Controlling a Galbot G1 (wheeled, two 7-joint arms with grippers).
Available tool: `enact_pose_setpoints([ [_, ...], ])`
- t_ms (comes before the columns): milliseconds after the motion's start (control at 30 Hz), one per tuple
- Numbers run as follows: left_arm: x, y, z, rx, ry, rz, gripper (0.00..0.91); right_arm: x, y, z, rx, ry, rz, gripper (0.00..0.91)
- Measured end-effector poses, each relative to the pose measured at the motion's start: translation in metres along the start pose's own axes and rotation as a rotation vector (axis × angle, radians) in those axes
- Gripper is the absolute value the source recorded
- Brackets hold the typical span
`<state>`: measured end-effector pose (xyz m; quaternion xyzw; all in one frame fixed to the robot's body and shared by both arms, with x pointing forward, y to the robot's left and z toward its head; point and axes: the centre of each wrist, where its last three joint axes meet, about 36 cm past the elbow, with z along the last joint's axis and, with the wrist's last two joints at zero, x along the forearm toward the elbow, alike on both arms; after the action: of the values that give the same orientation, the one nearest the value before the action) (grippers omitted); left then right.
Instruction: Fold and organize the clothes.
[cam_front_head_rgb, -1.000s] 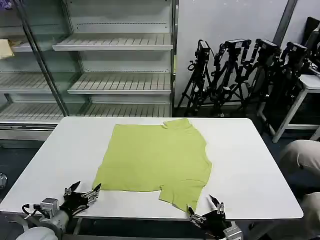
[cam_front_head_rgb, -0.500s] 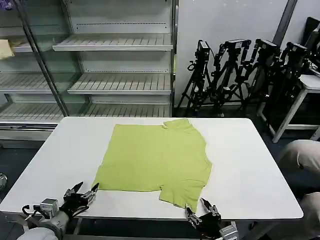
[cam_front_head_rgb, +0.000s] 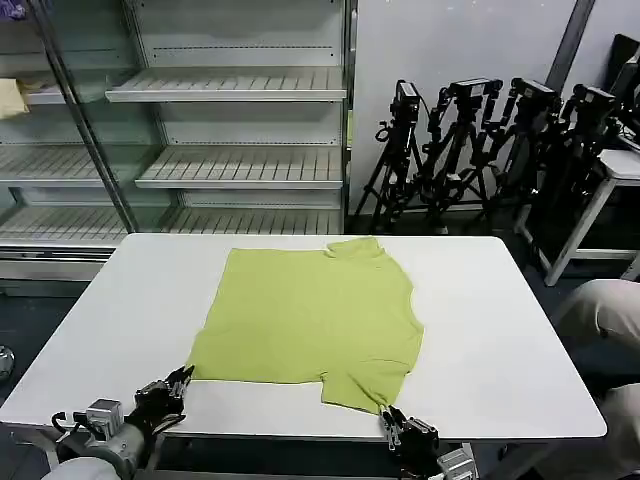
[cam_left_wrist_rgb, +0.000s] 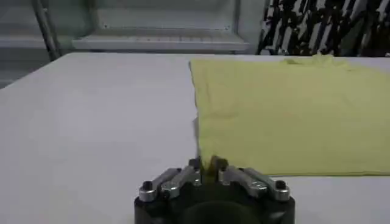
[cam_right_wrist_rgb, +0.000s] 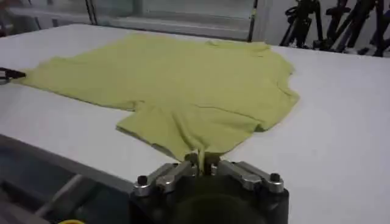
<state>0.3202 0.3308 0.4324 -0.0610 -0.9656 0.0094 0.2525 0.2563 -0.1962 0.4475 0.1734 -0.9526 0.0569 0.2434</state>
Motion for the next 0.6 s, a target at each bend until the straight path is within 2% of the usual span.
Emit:
enact_pose_setpoints([
  [600, -0.022, -0.001, -0.024, 0.031, -0.114, 0.029, 0.02, -0.041, -0.022, -0.035, 0.009, -0.142, 0.035, 0.0],
])
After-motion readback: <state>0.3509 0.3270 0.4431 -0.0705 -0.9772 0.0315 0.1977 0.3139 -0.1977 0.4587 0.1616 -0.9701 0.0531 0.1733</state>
